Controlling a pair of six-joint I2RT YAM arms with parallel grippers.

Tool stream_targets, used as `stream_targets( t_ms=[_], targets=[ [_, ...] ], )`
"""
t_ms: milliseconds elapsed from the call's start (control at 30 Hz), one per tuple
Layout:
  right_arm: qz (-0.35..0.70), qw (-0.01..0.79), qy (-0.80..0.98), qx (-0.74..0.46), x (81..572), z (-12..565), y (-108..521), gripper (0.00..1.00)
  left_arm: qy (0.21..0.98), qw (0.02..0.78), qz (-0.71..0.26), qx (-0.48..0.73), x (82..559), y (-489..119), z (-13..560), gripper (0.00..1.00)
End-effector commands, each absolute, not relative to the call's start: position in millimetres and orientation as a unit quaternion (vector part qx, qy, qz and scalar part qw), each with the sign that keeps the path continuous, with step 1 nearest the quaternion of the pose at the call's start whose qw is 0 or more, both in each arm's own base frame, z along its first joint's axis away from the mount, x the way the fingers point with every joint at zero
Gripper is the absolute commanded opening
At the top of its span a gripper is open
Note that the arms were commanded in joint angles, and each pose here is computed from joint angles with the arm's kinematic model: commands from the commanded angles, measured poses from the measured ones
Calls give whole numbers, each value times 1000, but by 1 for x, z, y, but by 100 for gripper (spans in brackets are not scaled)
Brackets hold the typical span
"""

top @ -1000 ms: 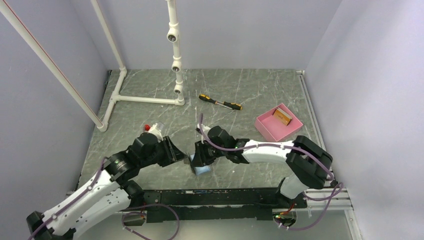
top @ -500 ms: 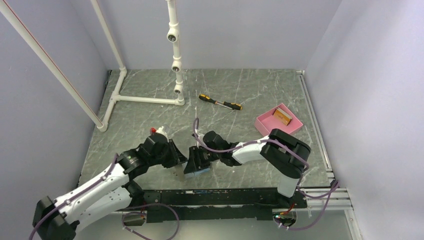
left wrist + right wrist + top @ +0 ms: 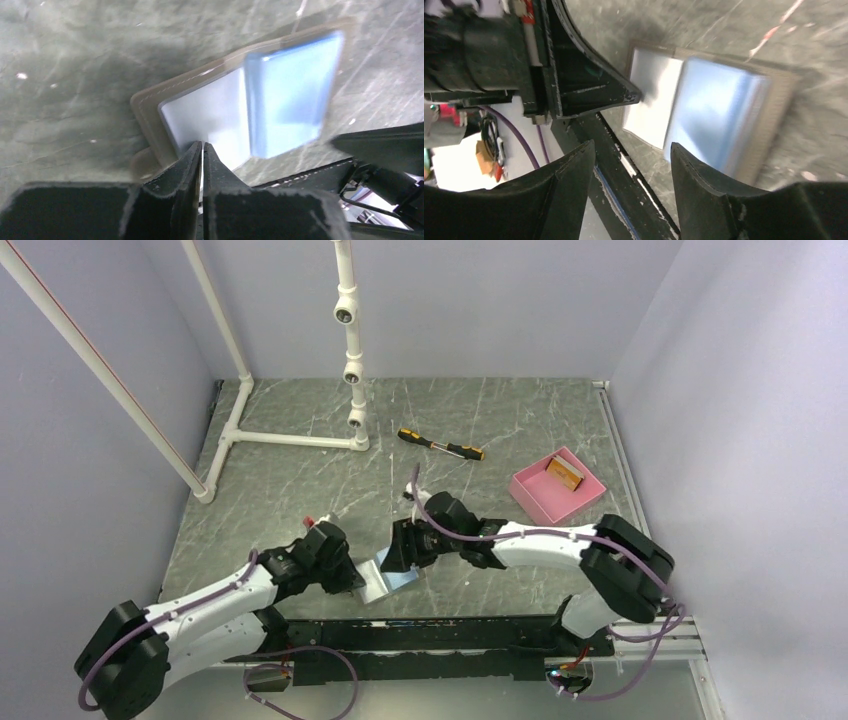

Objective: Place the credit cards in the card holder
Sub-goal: Open the card holder at the center of the board.

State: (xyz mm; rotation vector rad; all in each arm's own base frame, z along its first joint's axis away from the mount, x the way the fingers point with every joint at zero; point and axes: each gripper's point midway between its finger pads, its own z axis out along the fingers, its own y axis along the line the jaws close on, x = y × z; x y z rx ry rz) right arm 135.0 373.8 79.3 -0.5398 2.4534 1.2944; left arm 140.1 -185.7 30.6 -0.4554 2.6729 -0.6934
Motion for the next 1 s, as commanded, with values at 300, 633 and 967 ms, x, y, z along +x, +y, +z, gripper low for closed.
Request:
stream_targets(
  t_ms=[300, 633, 967],
  targets=[
    [382, 188, 892, -151, 162, 71, 347, 50, 936, 168, -239, -199, 125, -168, 13, 9],
    [367, 187, 897, -161, 166, 56, 350, 51, 936, 156, -250, -191, 126, -177, 9, 6],
    [436, 157, 865, -195, 141, 70, 387, 46, 935, 157, -254, -192, 128, -180, 8, 5]
  ],
)
